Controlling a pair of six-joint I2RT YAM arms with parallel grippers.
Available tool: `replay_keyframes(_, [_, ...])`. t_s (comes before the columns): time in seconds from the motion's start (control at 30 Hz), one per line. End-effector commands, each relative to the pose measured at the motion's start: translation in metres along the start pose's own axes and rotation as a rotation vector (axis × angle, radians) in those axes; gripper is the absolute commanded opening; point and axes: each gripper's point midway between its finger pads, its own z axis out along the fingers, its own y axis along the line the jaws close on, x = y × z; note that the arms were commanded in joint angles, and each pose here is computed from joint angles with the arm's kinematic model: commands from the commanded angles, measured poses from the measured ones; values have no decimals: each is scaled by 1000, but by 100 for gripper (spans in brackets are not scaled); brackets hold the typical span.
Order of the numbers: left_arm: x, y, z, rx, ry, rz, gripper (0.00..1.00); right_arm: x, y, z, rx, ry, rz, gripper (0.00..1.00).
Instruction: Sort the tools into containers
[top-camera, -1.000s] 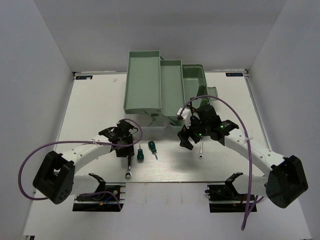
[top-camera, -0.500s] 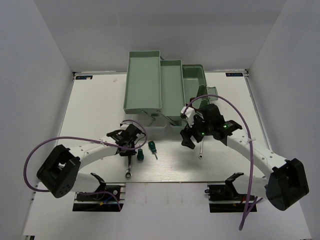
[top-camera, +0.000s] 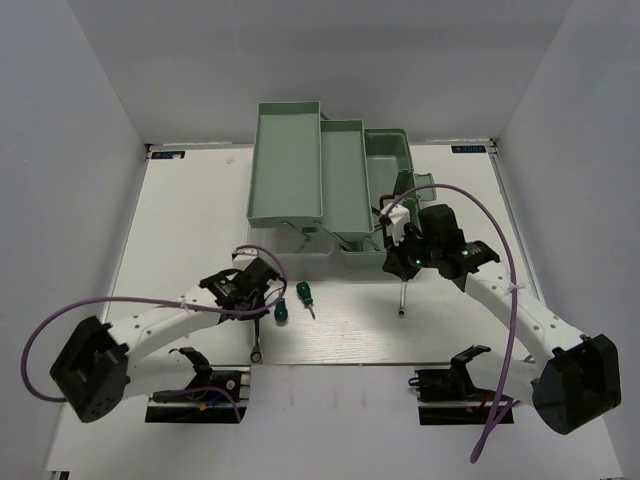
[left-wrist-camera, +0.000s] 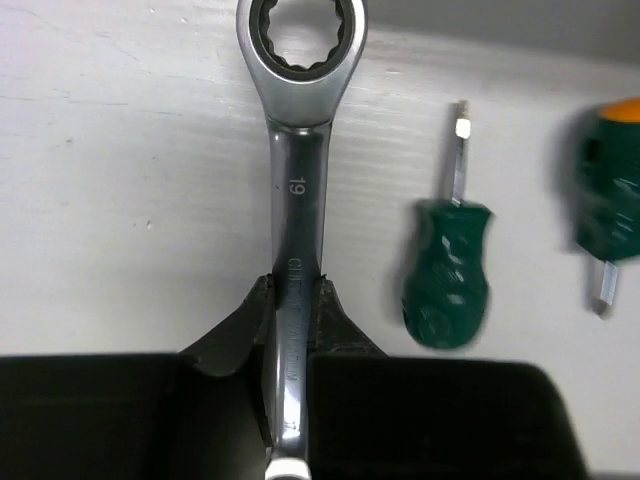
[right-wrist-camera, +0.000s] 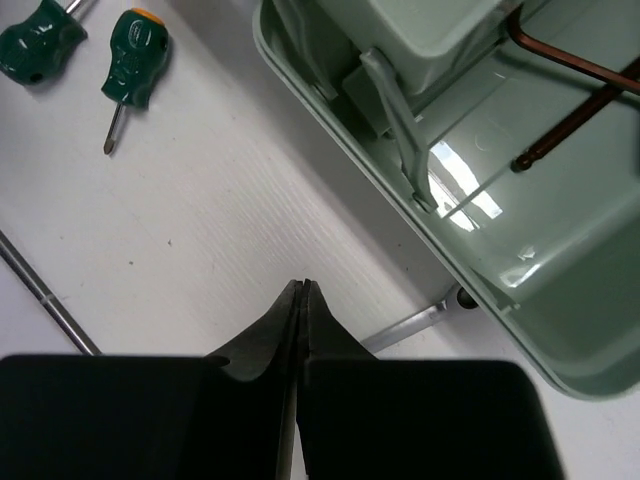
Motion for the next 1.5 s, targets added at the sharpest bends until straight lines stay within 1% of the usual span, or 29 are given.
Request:
replay_keyframes(0.0, [0,-5,-40,65,25,-13,0,-20,-7,-16,46,-68,19,0])
replay_keyframes(0.17, [-13,-24,-73,164,9,32,0,-17,-26,-22,131,-67,64,0])
replay_keyframes(0.2, [-22,-33,-83,198,-14,31,0,-15,-27,-21,136,-61,69,0])
replay_keyframes(0.27, [-34,-38,-96,213,-48,39,0,-13,-31,-23,151,-67,83,0])
replay_keyframes(0.4, [-51,-45,-111,228,-93,50,0,-11,-35,-25,154,-71,103,0])
replay_keyframes(0.47, [-52,-59,-117,266,-76,84,0,-11,-35,-25,151,-72,107,0])
replay_keyframes(0.5, [-55,-67,-119,300,-80,110,0,-10,-38,-26,159,-72,117,0])
replay_keyframes(0.53, [-48,-76,-124,344,-43,144,0,-11,-38,-26,160,-74,117,0])
replay_keyframes(0.63, [-41,-104,-135,446,1,251,0,-9,-43,-29,172,-75,129,0])
replay_keyframes(0.67, [-43,-117,-145,493,-6,282,0,-9,-43,-29,176,-77,129,0])
replay_keyframes(0.73, [-36,-135,-152,554,31,367,0,-10,-46,-31,183,-83,134,5])
replay_keyframes(0.8, [-38,-158,-173,632,29,422,0,-9,-47,-32,186,-85,137,10])
replay_keyframes(0.83, [-41,-166,-177,649,17,436,0,-9,-48,-32,187,-85,141,10])
replay_keyframes(0.9, [-52,-187,-188,679,-24,469,0,-8,-52,-34,199,-86,148,12])
replay_keyframes(0.93, [-64,-195,-199,697,-64,472,0,-6,-54,-34,205,-83,159,12])
replay_keyframes(0.97, [-68,-203,-194,682,-63,473,0,-8,-54,-36,206,-91,157,12])
replay_keyframes(1.0, [-77,-209,-195,678,-93,472,0,-8,-55,-37,212,-94,161,12])
replay_keyframes(1.03, [-87,-218,-206,701,-118,463,0,-7,-55,-37,210,-93,166,12])
replay_keyframes(1.1, [-101,-227,-206,683,-163,445,0,-6,-57,-39,212,-98,175,12])
replay_keyframes(1.13, [-109,-234,-199,669,-179,445,0,-5,-57,-39,212,-97,177,12])
replay_keyframes(1.17, [-119,-239,-204,668,-206,434,0,-4,-56,-39,207,-95,183,12])
replay_keyframes(1.2, [-131,-238,-200,632,-238,412,0,-3,-60,-42,216,-100,191,12])
replay_keyframes(1.23, [-147,-242,-205,629,-282,385,0,-3,-57,-41,208,-97,190,12])
replay_keyframes(1.3, [-164,-247,-198,567,-331,361,0,-2,-56,-41,201,-94,194,12])
replay_keyframes(1.33, [-188,-250,-208,563,-384,317,0,-2,-57,-42,203,-100,202,12])
replay_keyframes(1.37, [-197,-250,-191,490,-389,310,0,-2,-57,-42,198,-98,200,12])
replay_keyframes(1.4, [-208,-251,-190,465,-407,294,0,-1,-56,-42,193,-96,202,12])
replay_keyframes(1.43, [-233,-252,-204,464,-459,249,0,0,-55,-42,187,-94,204,12])
replay_keyframes(1.47, [-245,-251,-202,441,-480,240,0,-1,-56,-43,190,-100,207,12])
